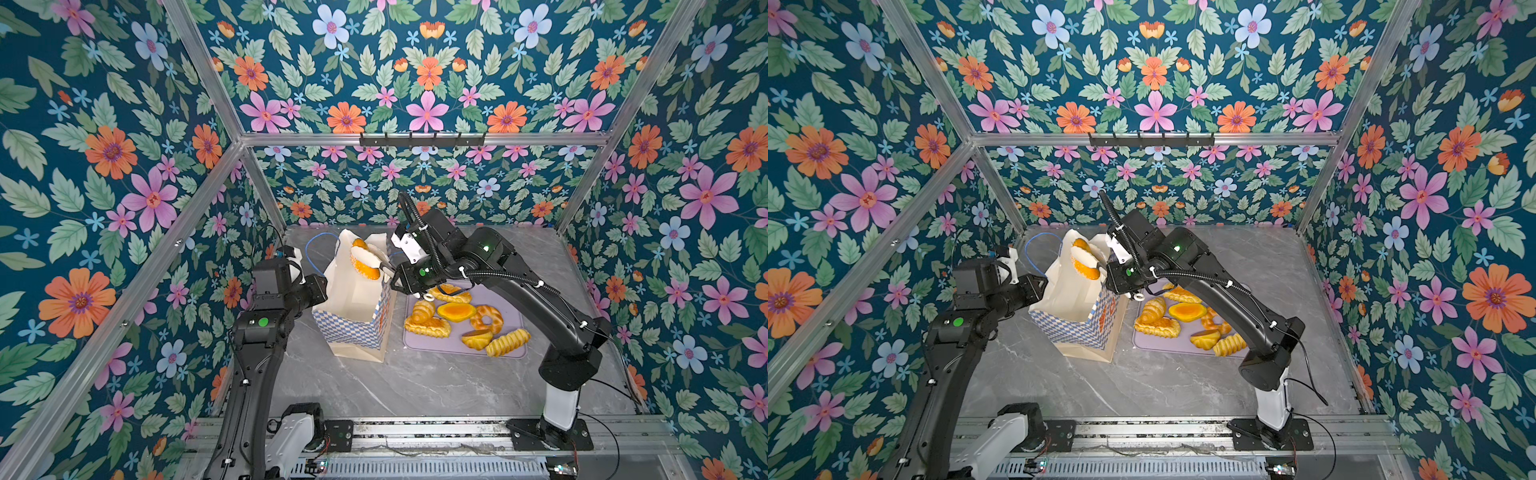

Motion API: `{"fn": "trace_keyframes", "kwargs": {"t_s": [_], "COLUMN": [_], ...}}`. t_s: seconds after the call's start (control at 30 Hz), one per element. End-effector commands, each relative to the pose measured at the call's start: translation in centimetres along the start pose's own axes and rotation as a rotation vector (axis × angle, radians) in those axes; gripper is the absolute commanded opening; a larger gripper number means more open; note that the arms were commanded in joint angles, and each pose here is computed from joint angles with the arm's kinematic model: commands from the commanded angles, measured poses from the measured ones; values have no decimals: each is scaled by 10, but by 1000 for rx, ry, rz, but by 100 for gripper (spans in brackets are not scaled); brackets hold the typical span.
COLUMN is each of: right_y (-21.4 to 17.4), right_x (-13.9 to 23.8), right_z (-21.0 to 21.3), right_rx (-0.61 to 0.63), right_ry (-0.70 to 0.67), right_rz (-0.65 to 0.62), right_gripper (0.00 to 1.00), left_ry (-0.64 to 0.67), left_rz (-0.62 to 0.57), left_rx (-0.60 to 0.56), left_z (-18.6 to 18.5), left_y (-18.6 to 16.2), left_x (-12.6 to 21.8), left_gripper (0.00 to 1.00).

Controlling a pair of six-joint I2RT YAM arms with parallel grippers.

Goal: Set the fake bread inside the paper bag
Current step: 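Lower the bun into the bag opening and release it from the tongs, then swing the tongs with the right gripper back over the bread tray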

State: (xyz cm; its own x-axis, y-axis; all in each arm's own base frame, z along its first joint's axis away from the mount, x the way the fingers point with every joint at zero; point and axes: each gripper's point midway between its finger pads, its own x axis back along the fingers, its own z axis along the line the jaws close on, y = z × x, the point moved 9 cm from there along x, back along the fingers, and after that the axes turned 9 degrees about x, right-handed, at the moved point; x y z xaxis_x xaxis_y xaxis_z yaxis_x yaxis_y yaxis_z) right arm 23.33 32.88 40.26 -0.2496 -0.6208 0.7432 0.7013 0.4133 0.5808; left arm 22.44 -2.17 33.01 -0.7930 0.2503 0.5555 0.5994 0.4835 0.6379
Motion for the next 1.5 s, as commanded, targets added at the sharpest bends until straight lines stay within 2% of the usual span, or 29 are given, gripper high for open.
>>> {"fn": "trace_keyframes", "kwargs": {"t_s": [0.0,0.1,0.37,0.7,1.17,1.37,1.4,1.47], "right_y": [4,4,5,8,2,-7,-11,-16], "right_x": [2,1,2,14,64,76,92,98], "right_z": [3,3,3,7,0,-11,-11,-17], "right_rx": [14,15,15,19,45,30,27,12], "right_ry": [15,17,20,32,-90,-155,-152,-163], "right_rz": [-27,-27,-31,-68,-198,-217,-250,-260], "right_gripper": [38,40,45,44,41,41,40,40], "left_ry": [-7,-6,-8,-9,8,15,15,16], "left_rz": [-3,5,23,16,12,2,3,2], "left_rx": [1,3,7,12,18,18,19,19], "left_z": [0,1,3,2,4,3,3,3], "left_y": [0,-1,-4,-3,-5,-4,-4,-3], "left_x": [-1,-3,-7,-5,-2,0,0,0], "left_gripper": [38,39,30,19,18,19,19,19]}}
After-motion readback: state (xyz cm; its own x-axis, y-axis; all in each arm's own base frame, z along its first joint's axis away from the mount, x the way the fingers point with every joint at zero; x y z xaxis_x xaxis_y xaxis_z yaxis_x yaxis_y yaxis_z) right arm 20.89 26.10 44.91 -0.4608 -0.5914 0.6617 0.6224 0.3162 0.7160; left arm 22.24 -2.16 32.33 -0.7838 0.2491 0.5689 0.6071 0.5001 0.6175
